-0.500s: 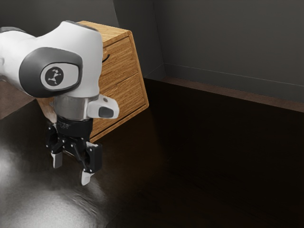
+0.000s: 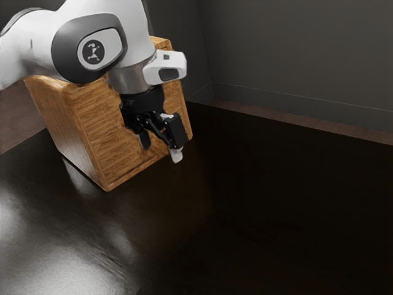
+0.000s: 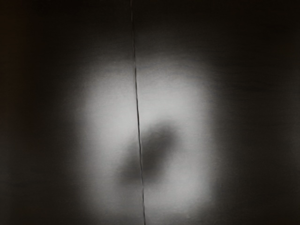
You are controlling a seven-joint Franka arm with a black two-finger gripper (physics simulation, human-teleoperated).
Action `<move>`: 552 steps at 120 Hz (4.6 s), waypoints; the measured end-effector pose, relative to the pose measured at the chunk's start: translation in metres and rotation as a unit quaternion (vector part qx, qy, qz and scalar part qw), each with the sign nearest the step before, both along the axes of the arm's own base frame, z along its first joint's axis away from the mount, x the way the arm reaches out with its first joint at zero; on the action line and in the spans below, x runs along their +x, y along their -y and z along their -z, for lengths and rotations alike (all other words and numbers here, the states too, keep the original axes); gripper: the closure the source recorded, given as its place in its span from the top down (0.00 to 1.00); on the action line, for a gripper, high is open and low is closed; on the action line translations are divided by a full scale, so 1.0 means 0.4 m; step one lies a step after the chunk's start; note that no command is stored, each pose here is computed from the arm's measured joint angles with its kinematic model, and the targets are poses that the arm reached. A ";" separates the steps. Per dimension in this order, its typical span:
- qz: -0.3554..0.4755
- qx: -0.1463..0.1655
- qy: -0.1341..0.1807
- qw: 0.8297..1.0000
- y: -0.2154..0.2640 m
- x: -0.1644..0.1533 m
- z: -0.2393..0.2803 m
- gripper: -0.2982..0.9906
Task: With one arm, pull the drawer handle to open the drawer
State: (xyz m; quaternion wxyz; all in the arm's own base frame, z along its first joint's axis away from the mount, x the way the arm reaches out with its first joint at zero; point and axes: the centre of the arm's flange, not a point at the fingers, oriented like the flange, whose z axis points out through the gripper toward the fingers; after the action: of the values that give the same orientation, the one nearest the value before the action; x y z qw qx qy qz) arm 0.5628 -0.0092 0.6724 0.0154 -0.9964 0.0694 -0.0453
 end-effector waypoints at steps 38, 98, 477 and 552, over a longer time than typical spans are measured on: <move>0.117 0.078 0.050 0.989 -0.221 0.096 -0.071 0.77; 0.204 0.074 0.057 0.975 -0.366 0.143 -0.053 0.77; 0.103 0.236 0.056 0.965 -0.258 0.331 0.089 0.75; 0.129 0.239 0.052 0.961 -0.070 0.289 0.085 0.75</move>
State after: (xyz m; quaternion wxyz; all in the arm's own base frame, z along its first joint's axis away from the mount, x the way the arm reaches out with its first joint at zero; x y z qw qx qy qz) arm 0.6785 0.0189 0.6386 0.2507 -0.9426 0.2053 -0.0809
